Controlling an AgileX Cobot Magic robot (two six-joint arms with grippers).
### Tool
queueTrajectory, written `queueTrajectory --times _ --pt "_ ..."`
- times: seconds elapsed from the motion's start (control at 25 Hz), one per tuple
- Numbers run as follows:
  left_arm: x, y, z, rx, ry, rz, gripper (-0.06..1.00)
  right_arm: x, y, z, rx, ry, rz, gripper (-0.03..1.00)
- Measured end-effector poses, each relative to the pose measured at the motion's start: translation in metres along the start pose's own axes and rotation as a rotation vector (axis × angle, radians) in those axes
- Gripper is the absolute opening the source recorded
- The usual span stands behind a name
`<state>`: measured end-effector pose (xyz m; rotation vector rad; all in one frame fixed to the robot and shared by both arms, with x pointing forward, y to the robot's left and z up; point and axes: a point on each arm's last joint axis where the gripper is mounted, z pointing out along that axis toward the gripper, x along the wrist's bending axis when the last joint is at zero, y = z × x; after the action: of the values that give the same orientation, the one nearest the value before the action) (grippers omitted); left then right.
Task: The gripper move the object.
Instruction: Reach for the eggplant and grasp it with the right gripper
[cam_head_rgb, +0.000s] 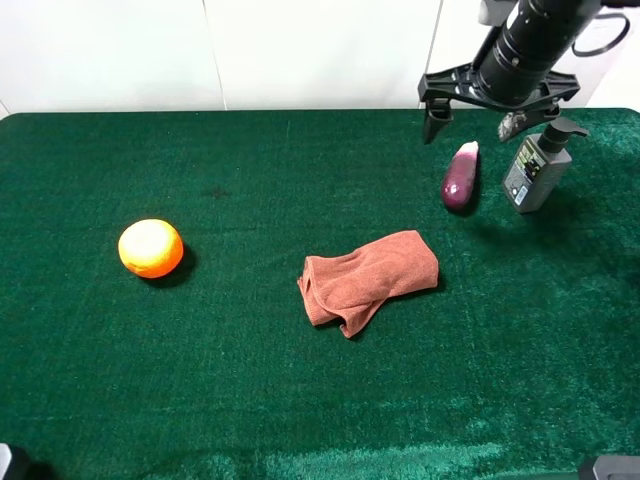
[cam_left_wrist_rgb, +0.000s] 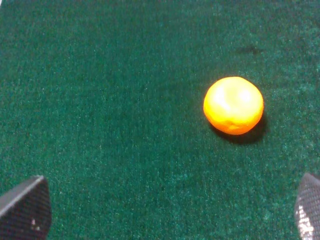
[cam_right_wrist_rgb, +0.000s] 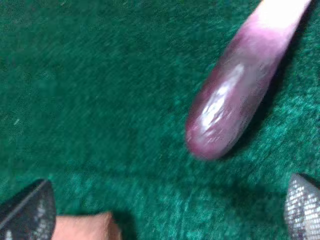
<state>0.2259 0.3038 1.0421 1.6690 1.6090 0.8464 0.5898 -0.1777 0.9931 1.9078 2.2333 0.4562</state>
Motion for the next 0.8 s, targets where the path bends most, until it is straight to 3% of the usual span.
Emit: queueTrajectory --times 0.8 --pt "0.0 0.0 0.0 0.0 0.0 0.0 0.99 -0.027 0.009 0.076 -0.025 -0.023 0.08 0.7"
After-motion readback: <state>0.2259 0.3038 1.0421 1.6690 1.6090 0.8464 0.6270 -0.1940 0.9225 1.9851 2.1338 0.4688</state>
